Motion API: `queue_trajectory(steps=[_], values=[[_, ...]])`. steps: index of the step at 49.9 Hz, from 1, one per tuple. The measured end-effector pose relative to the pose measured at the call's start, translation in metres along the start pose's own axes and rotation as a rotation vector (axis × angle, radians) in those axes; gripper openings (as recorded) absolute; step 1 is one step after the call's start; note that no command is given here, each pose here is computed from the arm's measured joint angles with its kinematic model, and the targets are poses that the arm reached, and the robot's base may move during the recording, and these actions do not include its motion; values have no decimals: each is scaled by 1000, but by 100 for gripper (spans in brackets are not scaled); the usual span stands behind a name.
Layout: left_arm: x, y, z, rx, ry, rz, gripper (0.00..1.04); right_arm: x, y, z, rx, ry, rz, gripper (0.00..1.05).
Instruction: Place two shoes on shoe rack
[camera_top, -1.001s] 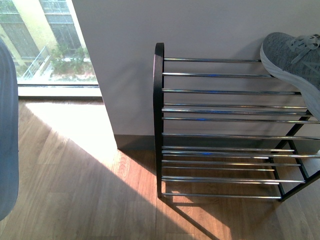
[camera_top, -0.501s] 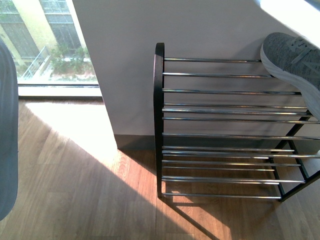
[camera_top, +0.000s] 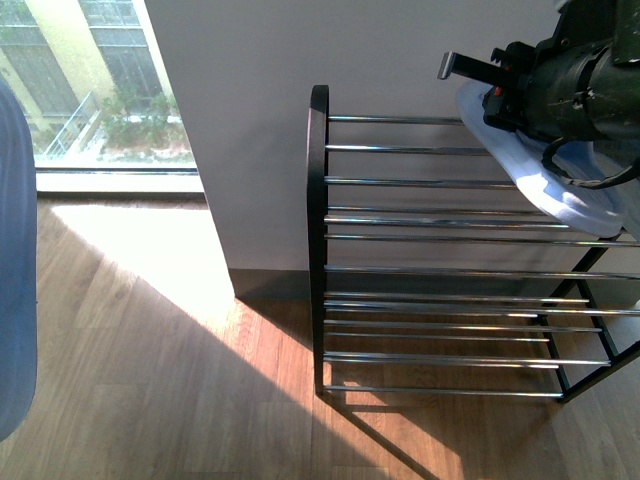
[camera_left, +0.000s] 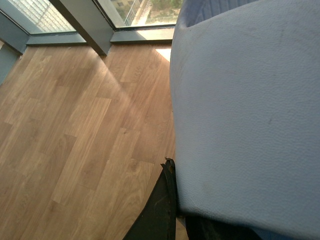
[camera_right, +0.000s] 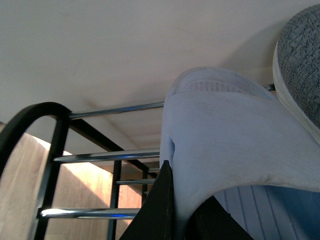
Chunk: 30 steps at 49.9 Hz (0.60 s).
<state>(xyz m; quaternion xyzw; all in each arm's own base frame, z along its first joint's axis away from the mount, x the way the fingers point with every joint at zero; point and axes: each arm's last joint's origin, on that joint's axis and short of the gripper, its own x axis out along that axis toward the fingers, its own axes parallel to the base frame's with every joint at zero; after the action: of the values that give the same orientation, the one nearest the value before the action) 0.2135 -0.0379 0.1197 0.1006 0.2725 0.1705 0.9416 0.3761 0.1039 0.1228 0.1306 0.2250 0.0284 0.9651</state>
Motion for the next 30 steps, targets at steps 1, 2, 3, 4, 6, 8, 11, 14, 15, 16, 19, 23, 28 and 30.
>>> queue_trajectory(steps=[1,2,3,4,6,8,11,14,15,16,19,23,28,30], values=[[0,0,0,0,0,0,2,4,-1,-1,1,4,-9,1],[0,0,0,0,0,0,2,8,-2,-2,2,10,-17,1],[0,0,0,0,0,0,2,12,-3,-3,3,17,-25,1],[0,0,0,0,0,0,2,17,-5,-4,3,21,-39,1],[0,0,0,0,0,0,2,23,-8,-6,10,38,-47,1],[0,0,0,0,0,0,2,30,-9,-8,15,51,-59,1],[0,0,0,0,0,0,2,36,-9,-8,23,48,-66,1],[0,0,0,0,0,0,2,42,-8,-9,24,23,-88,1],[0,0,0,0,0,0,2,43,-8,-9,24,16,-93,1],[0,0,0,0,0,0,2,45,-8,-10,23,8,-97,1],[0,0,0,0,0,0,2,50,-6,-14,1,-27,-112,1],[0,0,0,0,0,0,2,52,-4,-20,-42,-43,-113,1],[0,0,0,0,0,0,2,53,-3,-26,-99,-53,-106,1],[0,0,0,0,0,0,2,53,-3,-28,-119,-54,-105,3]])
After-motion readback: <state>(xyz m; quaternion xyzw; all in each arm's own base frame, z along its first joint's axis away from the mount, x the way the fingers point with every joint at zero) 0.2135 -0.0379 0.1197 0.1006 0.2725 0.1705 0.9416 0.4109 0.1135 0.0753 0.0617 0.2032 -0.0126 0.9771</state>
